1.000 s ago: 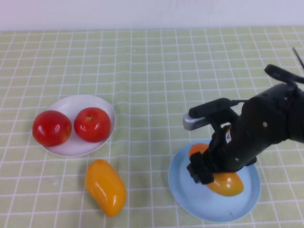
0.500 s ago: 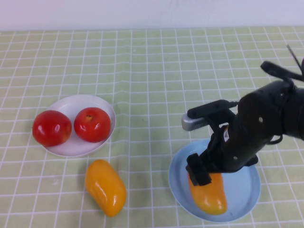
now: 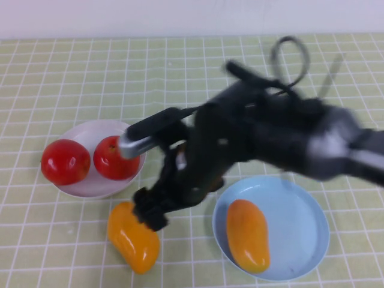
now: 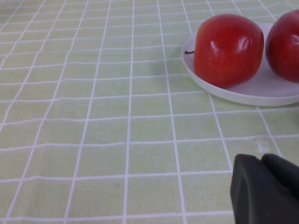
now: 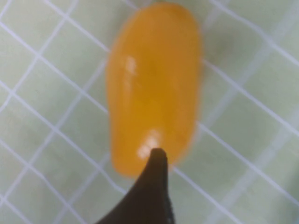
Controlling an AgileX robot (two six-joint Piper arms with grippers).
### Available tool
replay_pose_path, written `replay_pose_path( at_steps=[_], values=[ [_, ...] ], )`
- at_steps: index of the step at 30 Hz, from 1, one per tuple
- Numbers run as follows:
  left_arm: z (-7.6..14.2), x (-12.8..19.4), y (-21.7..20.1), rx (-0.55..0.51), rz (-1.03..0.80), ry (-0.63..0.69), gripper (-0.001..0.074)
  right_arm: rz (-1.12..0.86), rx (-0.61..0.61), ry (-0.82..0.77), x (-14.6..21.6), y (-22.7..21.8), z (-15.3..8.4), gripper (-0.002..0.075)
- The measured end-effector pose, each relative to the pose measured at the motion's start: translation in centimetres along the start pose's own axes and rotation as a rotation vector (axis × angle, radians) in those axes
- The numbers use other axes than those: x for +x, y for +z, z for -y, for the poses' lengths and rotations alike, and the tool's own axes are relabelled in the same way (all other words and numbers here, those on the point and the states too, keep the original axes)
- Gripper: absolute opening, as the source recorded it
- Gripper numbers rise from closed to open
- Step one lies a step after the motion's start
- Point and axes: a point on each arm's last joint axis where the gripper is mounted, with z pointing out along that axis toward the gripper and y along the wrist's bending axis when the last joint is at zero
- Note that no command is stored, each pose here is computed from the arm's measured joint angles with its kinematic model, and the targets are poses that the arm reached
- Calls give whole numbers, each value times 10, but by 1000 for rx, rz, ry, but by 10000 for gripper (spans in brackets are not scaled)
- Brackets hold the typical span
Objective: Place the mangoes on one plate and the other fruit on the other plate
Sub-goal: Put another type of fruit in the right plate
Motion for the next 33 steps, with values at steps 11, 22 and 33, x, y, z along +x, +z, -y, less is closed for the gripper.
replay_pose_path(
  at_steps=[11,22,33],
  values=[
    [0,0,0,0,0,0,3,-103,-18,-158,-27,64,-41,685],
    [0,0,0,0,0,0,3,-146,-4,-182,-26,104,-41,671],
    [0,0,0,0,0,0,3,-133,1,-166,-29,77,-41,551]
  ],
)
